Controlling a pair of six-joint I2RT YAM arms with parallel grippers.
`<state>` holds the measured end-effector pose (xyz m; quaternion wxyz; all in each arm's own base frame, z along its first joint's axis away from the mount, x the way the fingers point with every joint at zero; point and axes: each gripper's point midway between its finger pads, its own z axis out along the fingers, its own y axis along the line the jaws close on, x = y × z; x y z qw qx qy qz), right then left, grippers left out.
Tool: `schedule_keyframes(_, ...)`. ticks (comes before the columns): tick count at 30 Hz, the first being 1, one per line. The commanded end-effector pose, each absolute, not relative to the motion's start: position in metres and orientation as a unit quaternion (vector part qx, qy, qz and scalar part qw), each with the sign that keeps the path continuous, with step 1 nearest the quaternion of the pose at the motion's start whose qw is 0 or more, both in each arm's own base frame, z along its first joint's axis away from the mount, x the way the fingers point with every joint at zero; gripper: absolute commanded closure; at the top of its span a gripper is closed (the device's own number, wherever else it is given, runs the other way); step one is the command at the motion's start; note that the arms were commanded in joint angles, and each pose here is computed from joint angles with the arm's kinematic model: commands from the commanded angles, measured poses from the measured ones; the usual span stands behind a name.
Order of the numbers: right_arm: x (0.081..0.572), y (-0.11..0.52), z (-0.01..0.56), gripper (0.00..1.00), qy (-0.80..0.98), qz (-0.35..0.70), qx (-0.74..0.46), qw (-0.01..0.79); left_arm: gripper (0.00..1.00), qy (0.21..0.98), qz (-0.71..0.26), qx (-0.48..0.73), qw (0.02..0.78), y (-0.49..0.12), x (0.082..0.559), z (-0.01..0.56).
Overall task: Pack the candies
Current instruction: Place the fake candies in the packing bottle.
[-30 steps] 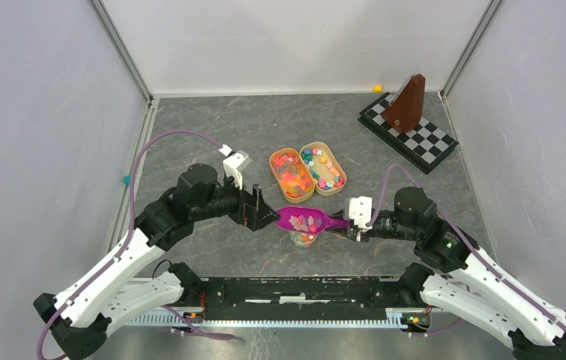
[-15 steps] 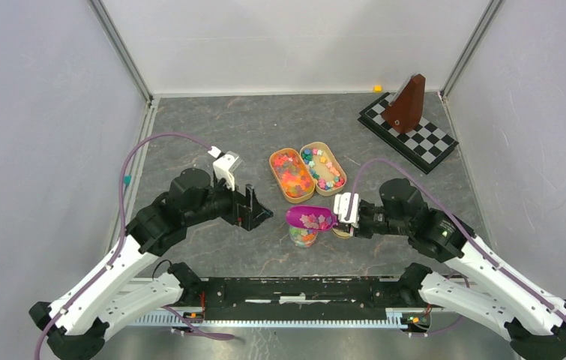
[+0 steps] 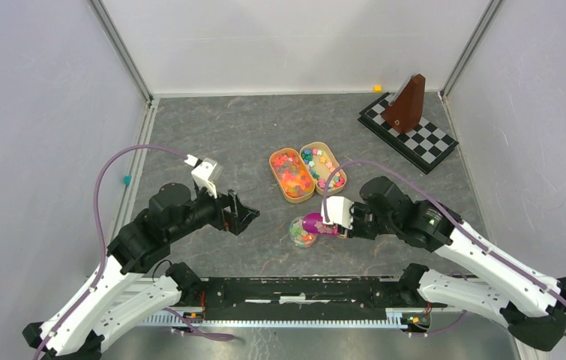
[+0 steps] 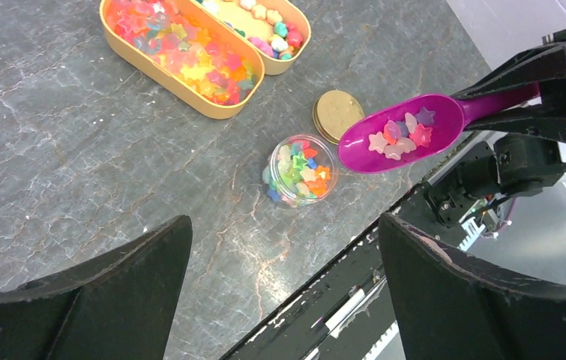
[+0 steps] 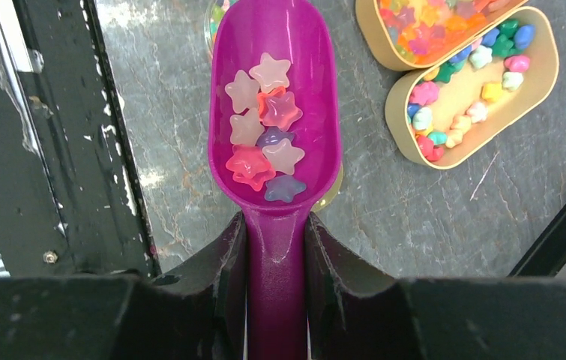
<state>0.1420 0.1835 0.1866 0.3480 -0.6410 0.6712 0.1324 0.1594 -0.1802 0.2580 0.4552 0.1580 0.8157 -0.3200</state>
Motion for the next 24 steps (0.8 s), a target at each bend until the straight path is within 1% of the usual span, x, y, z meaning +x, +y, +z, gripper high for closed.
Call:
schedule_keyframes(1, 0.145, 0.181, 0.194, 1.00, 0.678, 0.089, -0.646, 0.338, 0.00, 0.819, -0.299, 0.137, 0.470, -0.169, 0.164, 0.249)
schedule_keyframes(15, 0.147, 0.181, 0.180, 1.00, 0.694, -0.002, -0.665, 0.276, 0.00, 0.827, -0.301, 0.126, 0.458, -0.164, 0.157, 0.229)
schedule_keyframes(24, 0.151, 0.182, 0.187, 1.00, 0.695, -0.041, -0.665, 0.271, 0.00, 0.829, -0.288, 0.124, 0.463, -0.159, 0.158, 0.222)
